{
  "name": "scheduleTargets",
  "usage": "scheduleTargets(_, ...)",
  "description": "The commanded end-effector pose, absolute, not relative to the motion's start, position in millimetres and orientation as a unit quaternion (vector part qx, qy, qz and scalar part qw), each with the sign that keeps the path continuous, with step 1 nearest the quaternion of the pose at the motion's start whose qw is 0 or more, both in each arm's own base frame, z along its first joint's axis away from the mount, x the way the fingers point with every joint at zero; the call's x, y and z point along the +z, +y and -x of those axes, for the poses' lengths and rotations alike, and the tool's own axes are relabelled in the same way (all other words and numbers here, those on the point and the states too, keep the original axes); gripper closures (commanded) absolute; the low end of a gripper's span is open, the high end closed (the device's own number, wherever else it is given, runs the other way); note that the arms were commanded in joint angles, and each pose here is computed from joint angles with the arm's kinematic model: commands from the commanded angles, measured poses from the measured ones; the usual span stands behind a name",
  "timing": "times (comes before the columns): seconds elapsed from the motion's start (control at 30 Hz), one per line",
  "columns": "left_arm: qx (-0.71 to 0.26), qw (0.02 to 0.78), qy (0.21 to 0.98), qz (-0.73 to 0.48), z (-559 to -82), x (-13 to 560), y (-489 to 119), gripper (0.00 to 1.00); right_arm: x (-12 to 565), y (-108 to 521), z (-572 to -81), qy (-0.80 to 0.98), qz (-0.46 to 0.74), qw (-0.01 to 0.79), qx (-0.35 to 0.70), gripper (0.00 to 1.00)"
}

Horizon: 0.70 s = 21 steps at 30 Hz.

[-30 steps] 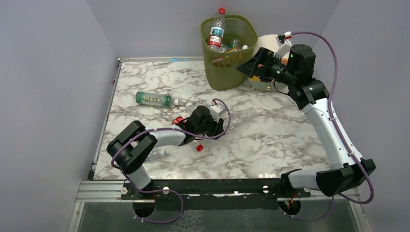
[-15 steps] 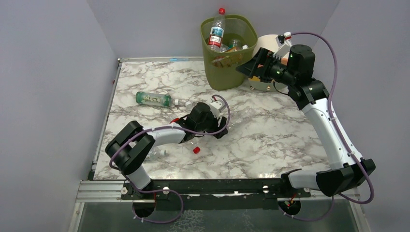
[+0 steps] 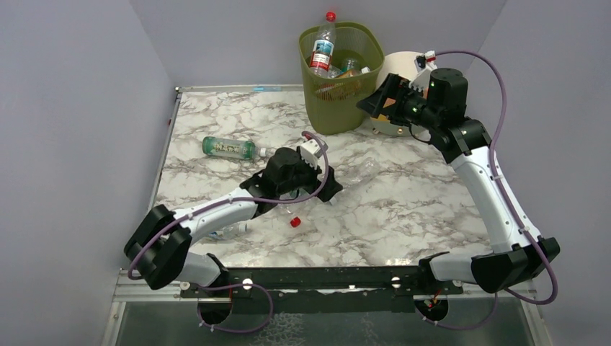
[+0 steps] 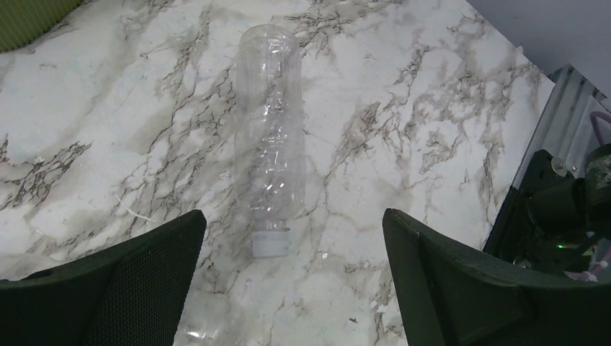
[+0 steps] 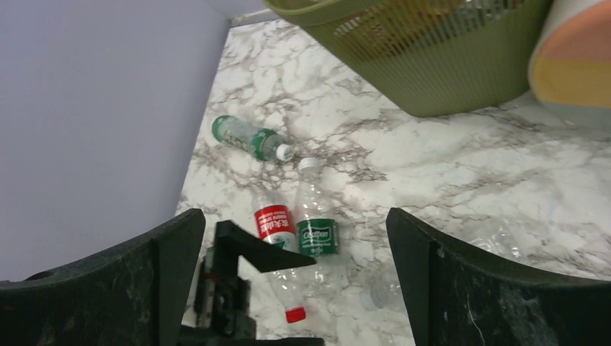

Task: Put the plastic bottles in the bin
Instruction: Move the plastic bottle to the center of the board, then pick up the plastic bottle at the center of the board.

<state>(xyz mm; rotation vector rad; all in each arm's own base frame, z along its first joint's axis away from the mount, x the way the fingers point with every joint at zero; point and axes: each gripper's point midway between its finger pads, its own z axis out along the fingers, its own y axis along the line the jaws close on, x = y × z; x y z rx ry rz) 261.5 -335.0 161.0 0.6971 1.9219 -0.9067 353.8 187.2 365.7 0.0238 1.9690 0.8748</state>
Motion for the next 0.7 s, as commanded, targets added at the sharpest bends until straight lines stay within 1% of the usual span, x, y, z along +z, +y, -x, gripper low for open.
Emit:
scheduleTargets(0.0, -0.376, 0.438, 0.776, -0.256, -247, 170, -320, 0.01, 362, 158, -357, 0.819, -0.052, 0.495, 0.286, 0.01)
scheduleTargets(0.17, -0.395, 0.433, 0.775, -0.236, -226, 178, -305, 0.01, 349, 155, -355, 0.825, -0.062, 0.488, 0.278, 0.00)
scheduleTargets(0.3, -0.403, 0.441, 0.774, -0.212, -212, 189, -290, 0.01, 327, 155, -355, 0.835, -0.076, 0.469, 0.277, 0.01)
scheduleTargets(0.4, -0.403, 0.448, 0.775, -0.186, -209, 196, -279, 0.01, 313, 158, -353, 0.839, -0.083, 0.457, 0.284, 0.01)
scheduleTargets(0.67, -0.410, 0.456, 0.768, -0.184, -199, 210, -269, 0.01, 280, 161, -350, 0.852, -0.095, 0.426, 0.288, 0.01)
